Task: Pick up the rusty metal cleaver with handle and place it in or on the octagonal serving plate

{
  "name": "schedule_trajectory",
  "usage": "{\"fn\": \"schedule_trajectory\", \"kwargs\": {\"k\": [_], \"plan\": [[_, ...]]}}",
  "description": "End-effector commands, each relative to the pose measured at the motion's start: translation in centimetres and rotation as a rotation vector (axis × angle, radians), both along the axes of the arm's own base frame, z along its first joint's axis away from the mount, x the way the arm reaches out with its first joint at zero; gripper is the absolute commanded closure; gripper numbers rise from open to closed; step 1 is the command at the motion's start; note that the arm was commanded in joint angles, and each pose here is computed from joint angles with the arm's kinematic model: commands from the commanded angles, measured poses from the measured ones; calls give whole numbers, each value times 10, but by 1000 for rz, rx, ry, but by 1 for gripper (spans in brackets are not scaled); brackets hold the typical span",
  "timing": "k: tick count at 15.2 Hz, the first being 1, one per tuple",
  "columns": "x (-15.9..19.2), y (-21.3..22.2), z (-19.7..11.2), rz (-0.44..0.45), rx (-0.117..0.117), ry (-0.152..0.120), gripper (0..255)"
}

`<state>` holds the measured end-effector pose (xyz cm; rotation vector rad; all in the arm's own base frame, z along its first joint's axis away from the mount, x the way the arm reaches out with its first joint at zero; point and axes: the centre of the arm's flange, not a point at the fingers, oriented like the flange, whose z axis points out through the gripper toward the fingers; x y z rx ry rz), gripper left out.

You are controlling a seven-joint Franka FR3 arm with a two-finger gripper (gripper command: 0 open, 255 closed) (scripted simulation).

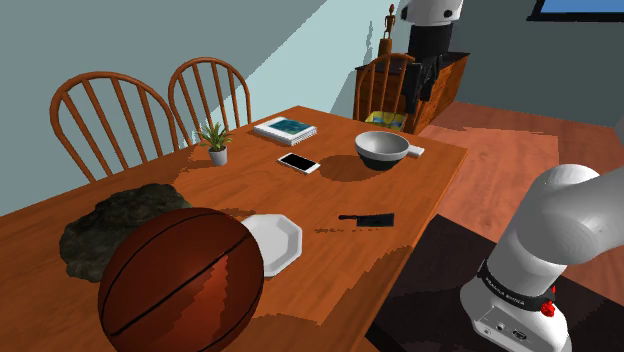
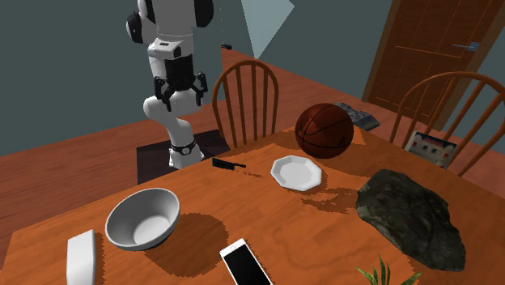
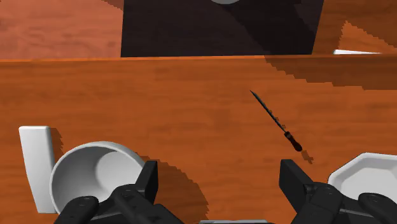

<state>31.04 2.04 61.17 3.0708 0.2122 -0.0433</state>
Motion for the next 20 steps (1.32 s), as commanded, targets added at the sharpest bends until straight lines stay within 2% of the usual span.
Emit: {"fn": "schedule_trajectory", "kwargs": {"k": [1, 11, 20], "plan": [[0, 0, 0, 0, 0, 0, 0], [17, 53, -114, 325, 51, -23, 0], [19, 109, -215, 617, 96, -43, 0]]}}
